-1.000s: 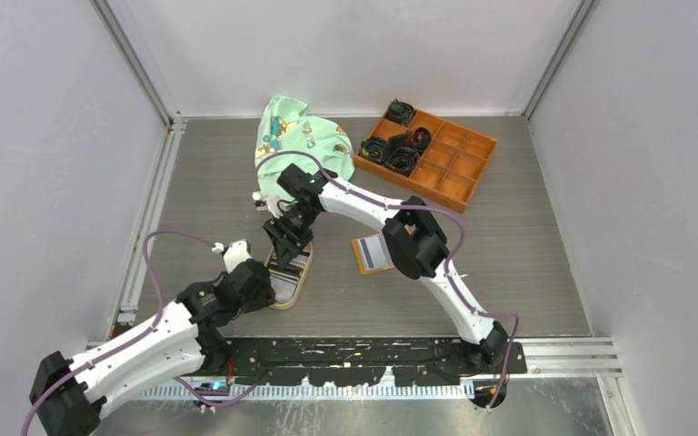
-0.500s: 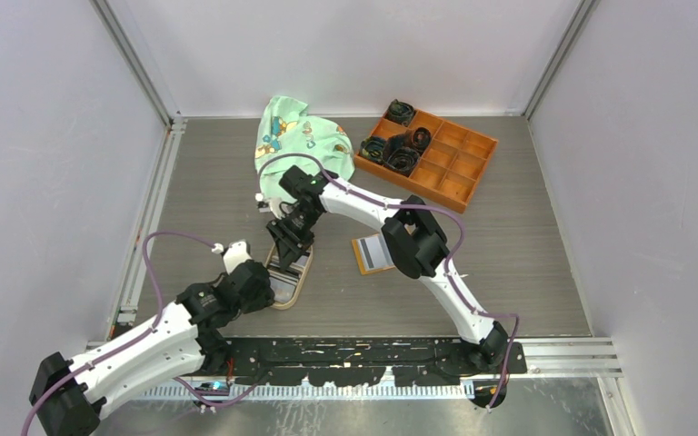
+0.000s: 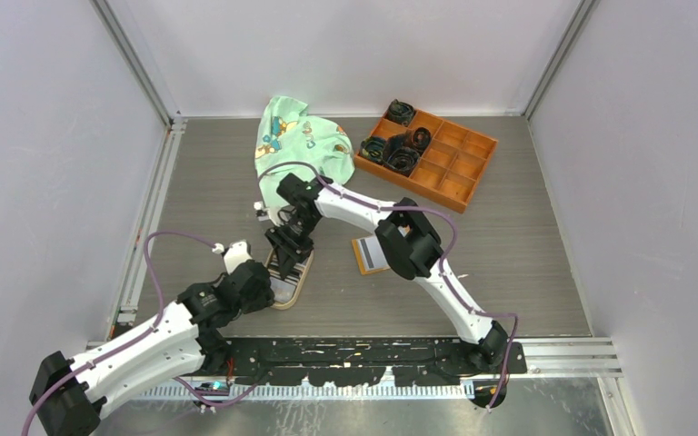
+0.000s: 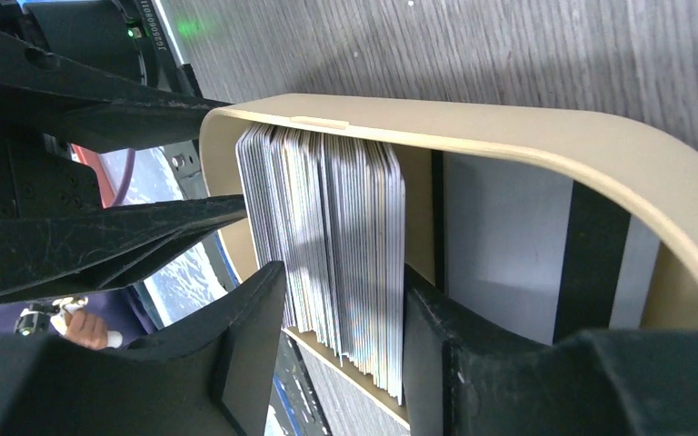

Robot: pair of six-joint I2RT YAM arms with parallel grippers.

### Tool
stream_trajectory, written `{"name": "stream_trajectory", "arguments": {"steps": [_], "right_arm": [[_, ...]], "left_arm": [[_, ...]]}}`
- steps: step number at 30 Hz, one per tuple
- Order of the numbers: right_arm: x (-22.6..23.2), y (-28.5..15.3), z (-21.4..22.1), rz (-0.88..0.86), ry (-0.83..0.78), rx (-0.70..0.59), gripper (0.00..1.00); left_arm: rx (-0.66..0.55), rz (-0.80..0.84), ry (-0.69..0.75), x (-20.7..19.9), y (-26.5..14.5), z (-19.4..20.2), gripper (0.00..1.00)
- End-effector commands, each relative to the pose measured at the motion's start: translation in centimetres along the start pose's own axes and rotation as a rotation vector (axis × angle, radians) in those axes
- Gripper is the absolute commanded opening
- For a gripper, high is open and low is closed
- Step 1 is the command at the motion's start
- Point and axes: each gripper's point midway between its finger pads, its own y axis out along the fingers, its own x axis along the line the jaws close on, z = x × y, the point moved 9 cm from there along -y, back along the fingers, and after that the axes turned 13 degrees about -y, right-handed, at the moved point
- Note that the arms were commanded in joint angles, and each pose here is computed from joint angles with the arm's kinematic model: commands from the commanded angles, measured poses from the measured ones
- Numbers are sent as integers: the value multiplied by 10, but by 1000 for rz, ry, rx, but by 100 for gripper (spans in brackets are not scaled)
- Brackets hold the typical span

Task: Put the credit cards into the card holder
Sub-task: Pick up the credit card from the storage box.

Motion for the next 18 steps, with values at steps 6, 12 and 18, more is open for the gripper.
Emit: {"name": "stream_trajectory", "arguments": {"steps": [6, 12, 18], "right_arm": [[25, -31, -23, -74, -52, -100, 51], [27, -46, -26, -66, -37, -130, 51], [24, -52, -26, -37, -31, -134, 51]], "left_arm": [[-23, 62, -30, -10, -4, -6, 43], [-17, 60, -27, -11, -3, -6, 43], [-10, 61, -25, -13, -3, -5, 42]]}}
